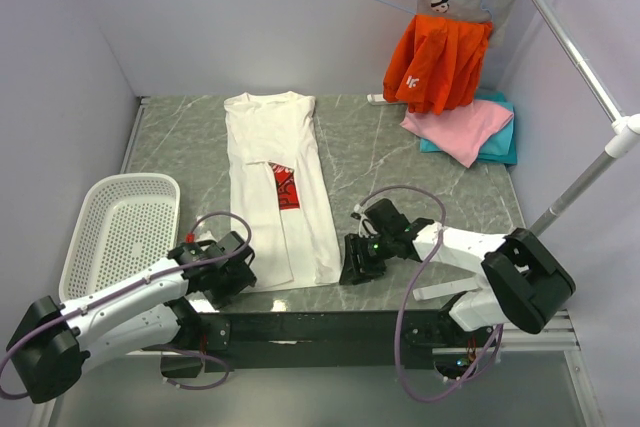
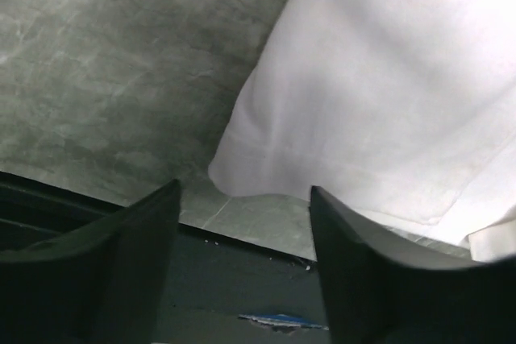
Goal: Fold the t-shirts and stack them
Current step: Grab the bottom of the folded rectangular tshirt with both arms
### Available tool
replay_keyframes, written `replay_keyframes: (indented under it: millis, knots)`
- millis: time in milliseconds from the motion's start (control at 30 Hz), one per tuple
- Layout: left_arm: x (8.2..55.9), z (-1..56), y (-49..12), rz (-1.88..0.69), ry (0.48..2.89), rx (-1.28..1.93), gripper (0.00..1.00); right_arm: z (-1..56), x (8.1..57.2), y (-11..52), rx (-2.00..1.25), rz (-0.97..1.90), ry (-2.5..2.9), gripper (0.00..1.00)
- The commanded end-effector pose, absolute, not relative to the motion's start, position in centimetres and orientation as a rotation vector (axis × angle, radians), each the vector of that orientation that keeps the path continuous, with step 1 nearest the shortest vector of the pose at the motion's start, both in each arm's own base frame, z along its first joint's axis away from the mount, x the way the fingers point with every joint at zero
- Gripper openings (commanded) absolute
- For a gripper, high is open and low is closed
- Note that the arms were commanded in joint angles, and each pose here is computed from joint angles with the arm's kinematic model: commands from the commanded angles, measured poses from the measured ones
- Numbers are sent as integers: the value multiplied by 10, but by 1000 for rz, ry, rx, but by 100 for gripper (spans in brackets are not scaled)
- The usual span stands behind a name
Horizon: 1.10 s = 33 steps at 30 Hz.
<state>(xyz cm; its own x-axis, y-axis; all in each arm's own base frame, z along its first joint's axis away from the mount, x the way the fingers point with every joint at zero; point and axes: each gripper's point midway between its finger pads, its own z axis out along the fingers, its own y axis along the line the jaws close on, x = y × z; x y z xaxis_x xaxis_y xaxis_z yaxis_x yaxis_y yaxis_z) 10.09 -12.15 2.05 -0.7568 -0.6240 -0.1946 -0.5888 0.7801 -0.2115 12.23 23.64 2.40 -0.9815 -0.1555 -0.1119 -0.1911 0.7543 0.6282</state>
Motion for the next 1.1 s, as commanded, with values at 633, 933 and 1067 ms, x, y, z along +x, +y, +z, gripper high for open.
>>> replay_keyframes:
  millis: [633,933,1067]
  knots:
    - [118,-5,-122,-50,2709,-897,29,1,156,256,-235,1059,2907,45]
    - [126,-5,-130,-6,2756,-766,1,9,147,261,-275,1159,2906,0]
    - [116,8,-135,-76,2774,-743,1,19,140,252,-305,1136,2906,0]
